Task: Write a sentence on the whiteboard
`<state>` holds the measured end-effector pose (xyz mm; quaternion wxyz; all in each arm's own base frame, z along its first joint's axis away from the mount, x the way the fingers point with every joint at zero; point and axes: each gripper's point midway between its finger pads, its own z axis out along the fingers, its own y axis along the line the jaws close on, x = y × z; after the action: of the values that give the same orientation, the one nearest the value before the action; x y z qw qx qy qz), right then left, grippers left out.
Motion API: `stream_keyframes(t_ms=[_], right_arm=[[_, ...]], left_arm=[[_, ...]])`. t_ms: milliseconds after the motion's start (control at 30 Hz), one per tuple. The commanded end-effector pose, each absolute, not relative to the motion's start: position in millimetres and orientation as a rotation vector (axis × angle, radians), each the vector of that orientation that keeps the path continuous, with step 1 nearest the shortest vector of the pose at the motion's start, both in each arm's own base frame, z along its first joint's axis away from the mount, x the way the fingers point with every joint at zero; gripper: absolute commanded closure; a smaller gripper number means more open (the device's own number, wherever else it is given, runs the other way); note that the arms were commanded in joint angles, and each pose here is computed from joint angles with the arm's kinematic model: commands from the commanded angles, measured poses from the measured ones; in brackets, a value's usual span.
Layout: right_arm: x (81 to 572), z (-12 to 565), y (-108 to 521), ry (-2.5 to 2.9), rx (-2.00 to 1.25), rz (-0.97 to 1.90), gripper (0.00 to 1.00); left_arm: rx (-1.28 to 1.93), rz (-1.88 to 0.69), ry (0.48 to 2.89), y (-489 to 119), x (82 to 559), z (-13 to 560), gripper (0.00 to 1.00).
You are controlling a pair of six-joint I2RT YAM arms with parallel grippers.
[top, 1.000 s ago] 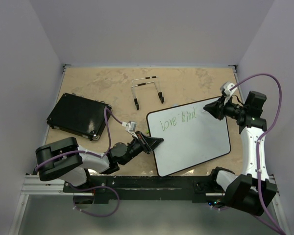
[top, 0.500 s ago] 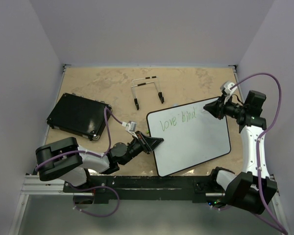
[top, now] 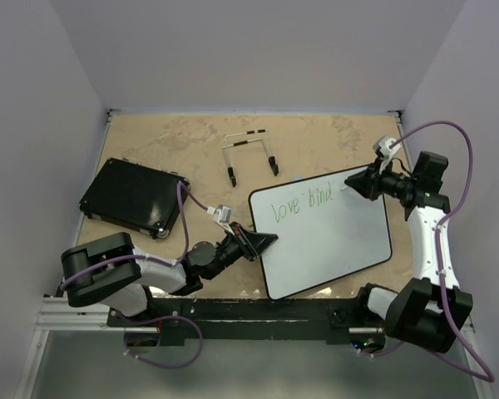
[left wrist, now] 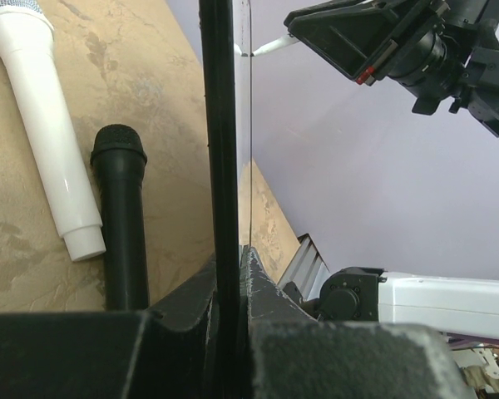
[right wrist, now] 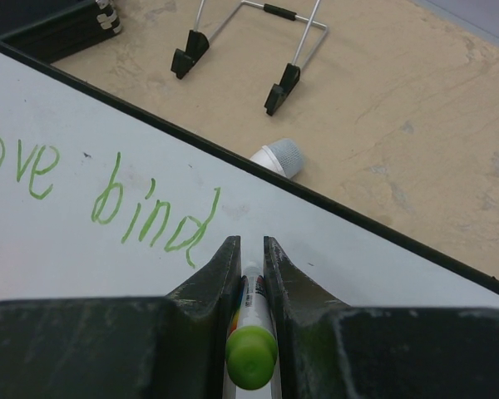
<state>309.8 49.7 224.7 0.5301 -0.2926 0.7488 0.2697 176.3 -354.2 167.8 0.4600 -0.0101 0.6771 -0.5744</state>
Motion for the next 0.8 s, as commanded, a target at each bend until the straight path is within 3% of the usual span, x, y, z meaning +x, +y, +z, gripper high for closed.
stream_keyframes(t_ms=[0, 367, 767], right_arm=[[317.5, 235.5, 53.4, 1.747, -0.726, 0.621, 1.0], [314.5, 257.8, 66.5, 1.678, -0.736, 0.624, 1.0], [316.8, 233.2, 63.5, 1.764, -0.717, 0.64, 1.0]], left_arm=[[0.001, -1.399, 1.571, -358.0, 184.9, 189.6, 1.0], [-0.002, -1.398, 1.573, -358.0, 185.1, 189.0, 1.0], [-0.001, -1.4, 1.572, -357.7, 184.7, 188.6, 1.0]])
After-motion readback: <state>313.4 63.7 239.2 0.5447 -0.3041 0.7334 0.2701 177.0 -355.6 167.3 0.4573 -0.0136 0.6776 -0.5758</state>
